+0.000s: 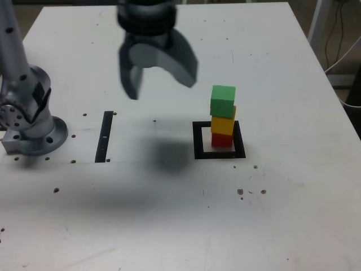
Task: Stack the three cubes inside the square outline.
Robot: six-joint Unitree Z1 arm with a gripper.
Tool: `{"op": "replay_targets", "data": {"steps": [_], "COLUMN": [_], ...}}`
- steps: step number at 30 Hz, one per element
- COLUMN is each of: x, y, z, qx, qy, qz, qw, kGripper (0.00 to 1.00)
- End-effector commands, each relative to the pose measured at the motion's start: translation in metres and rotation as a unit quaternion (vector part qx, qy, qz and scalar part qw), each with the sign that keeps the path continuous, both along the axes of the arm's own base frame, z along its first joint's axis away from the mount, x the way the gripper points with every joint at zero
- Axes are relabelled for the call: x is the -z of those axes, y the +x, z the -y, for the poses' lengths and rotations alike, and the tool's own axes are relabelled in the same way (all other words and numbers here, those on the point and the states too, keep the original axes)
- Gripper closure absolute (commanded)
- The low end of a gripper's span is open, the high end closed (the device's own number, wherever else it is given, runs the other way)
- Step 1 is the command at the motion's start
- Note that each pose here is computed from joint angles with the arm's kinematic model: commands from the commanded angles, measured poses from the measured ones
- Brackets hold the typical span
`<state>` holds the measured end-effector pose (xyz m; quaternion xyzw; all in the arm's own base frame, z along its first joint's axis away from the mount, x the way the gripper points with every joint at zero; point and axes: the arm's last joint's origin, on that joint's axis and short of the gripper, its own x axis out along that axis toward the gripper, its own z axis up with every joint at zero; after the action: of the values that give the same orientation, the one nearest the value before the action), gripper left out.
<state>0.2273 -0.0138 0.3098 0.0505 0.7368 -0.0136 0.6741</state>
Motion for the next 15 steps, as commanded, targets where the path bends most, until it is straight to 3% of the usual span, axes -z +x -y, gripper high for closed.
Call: {"op": "replay_targets", "data": {"steps": [1, 8, 15], "x": [0.017, 0.056, 0.079], "y": [-0.018, -0.056, -0.077], "z": [-0.003, -0.010, -0.010], "qx": [-0.007, -0.020, -0.023], "qy": [-0.002, -0.006, -0.013], "qz": [-0.017, -0.037, -0.053], "qw": [0.9998, 0.9991, 0.9983], "kGripper": [0.01, 0.01, 0.01]}}
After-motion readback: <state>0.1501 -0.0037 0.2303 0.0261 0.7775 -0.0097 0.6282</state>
